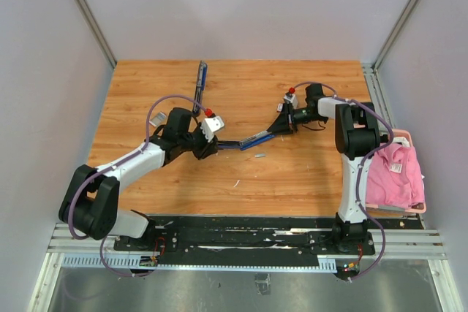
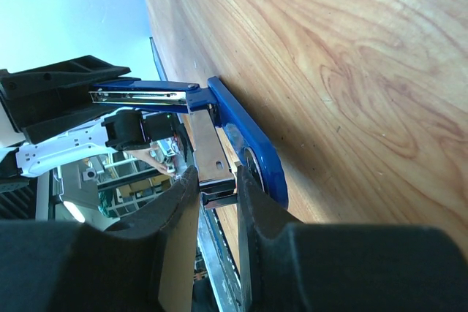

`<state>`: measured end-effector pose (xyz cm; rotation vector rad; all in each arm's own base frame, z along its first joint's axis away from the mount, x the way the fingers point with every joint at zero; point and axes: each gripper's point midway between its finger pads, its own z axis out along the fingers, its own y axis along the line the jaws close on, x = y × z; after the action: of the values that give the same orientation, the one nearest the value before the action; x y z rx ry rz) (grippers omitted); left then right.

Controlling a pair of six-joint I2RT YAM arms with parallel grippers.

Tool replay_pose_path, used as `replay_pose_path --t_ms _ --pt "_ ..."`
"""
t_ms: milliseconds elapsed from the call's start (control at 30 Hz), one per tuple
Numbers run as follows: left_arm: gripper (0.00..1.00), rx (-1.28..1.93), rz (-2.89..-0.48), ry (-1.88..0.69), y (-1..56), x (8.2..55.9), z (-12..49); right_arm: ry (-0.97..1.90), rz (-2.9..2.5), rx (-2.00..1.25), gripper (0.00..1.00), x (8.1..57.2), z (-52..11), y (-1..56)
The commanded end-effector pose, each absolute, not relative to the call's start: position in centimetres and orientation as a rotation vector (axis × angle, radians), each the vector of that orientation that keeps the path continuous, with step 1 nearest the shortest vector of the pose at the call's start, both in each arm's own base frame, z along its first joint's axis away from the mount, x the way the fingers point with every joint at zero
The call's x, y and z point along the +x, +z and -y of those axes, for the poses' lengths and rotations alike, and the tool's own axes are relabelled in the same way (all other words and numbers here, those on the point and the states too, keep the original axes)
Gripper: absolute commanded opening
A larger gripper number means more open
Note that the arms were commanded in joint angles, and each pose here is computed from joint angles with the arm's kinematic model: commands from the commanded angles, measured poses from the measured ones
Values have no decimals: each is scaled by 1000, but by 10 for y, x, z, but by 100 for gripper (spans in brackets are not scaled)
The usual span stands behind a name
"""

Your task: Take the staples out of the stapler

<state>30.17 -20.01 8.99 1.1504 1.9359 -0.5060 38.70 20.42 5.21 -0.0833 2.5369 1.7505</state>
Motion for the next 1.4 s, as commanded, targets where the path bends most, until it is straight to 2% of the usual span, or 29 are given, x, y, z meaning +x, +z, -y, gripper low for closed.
replay_pose_path --t_ms 0,500,667,900,1133,1367 --pt "23 1080 -1989 -294 84 316 165 1627 -2530 -10 0 402 -174 54" --pt "33 1129 -2088 -166 47 307 139 1625 -2516 -16 1 404 -172 60" --pt "37 1132 -2102 -155 43 304 136 1620 -2505 -26 0 404 -171 64" --pt "48 1145 -2121 -121 37 300 130 1627 -2502 -18 1 405 -170 64" --pt "50 1139 -2132 -126 41 301 130 1636 -2493 -24 0 405 -170 67" --pt "64 1124 -2084 -180 66 308 142 1635 -2482 -43 1 403 -170 71"
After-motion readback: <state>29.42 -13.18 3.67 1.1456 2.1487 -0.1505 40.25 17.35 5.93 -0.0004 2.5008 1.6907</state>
